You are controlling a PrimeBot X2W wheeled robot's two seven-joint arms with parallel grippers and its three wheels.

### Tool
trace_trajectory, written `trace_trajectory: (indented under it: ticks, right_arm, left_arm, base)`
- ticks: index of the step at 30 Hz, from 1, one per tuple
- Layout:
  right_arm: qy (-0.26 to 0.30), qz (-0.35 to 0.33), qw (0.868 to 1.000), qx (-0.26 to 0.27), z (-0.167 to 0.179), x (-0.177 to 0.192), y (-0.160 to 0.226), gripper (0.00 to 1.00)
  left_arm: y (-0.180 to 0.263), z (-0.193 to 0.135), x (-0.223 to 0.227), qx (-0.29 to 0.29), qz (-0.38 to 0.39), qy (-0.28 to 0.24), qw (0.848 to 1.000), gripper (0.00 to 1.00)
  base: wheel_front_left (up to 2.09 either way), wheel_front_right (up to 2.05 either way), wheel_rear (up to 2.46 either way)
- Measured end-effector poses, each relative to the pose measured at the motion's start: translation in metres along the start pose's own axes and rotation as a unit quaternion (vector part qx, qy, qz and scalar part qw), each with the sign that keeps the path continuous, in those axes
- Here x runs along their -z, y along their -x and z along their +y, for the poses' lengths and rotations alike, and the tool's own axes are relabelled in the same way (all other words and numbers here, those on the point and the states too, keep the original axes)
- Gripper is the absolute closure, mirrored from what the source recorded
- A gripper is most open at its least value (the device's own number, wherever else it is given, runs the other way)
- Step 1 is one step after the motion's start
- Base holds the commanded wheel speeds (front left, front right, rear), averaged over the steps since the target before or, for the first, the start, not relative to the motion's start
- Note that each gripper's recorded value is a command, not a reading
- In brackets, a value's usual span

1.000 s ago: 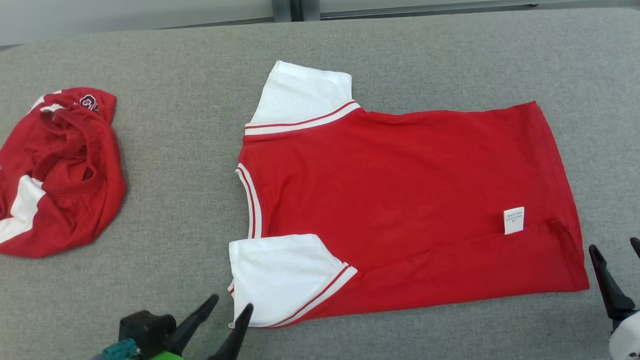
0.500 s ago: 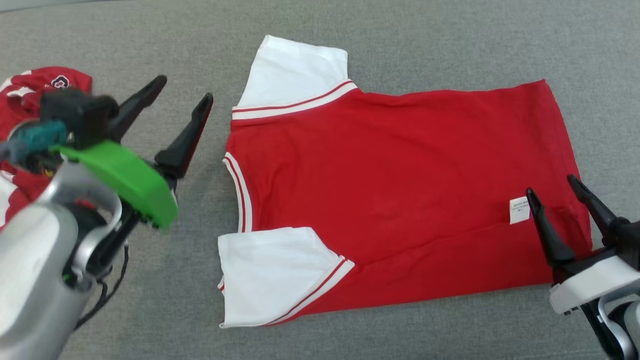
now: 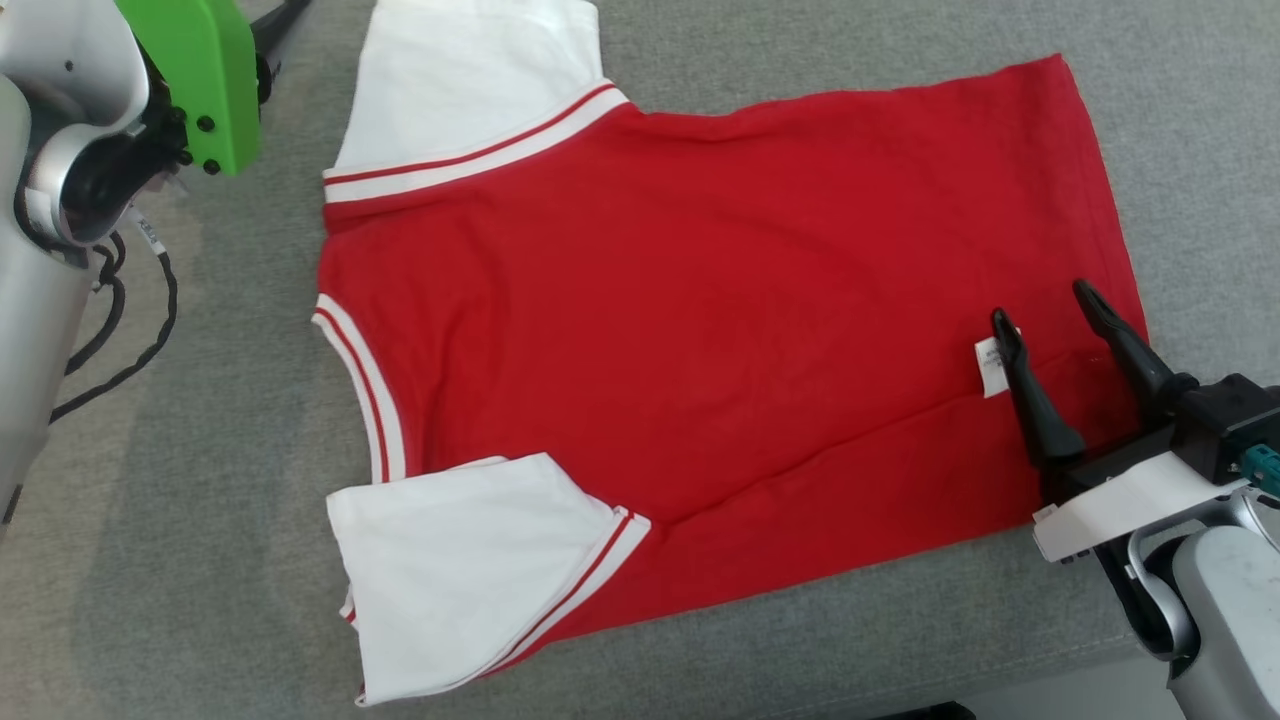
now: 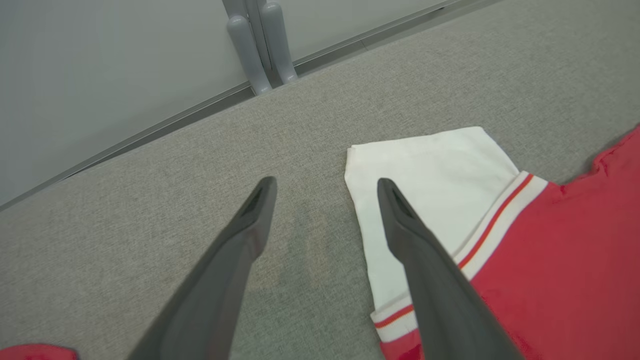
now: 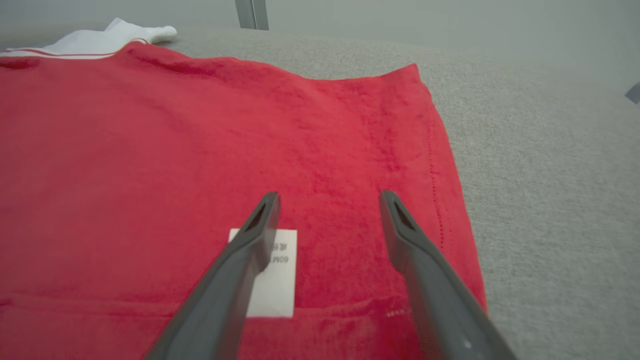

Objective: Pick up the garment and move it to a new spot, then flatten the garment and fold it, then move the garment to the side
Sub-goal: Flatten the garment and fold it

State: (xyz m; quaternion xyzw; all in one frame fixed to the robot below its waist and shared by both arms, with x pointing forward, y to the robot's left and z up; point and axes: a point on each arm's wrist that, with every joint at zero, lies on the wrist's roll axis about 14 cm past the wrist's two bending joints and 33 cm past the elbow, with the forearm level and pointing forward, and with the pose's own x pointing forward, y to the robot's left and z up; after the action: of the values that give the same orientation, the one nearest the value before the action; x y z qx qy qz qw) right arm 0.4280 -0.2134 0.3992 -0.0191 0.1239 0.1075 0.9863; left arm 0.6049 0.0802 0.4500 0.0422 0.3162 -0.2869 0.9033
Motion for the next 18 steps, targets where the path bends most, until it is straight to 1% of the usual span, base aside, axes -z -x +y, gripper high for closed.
trace_trajectory:
  ticks: [8, 15, 18]
  right_arm:
    - [-0.008, 0.023, 0.999, 0.037, -0.017, 0.019, 0.009, 0.00]
    - [-0.010, 0.033, 0.998, 0.061, -0.028, 0.025, 0.015, 0.00]
    - [-0.011, 0.035, 0.997, 0.065, -0.030, 0.026, 0.017, 0.00]
  left_arm:
    - [-0.049, -0.004, 0.017, 0.021, 0.044, 0.000, 0.999, 0.00]
    - [-0.075, -0.013, 0.029, 0.041, 0.066, -0.006, 0.997, 0.00]
    - [-0.081, -0.010, 0.033, 0.039, 0.072, -0.013, 0.997, 0.00]
  base:
    - [0.00, 0.00, 0.00]
    - [0.00, 0.00, 0.00]
    - [0.00, 0.00, 0.00]
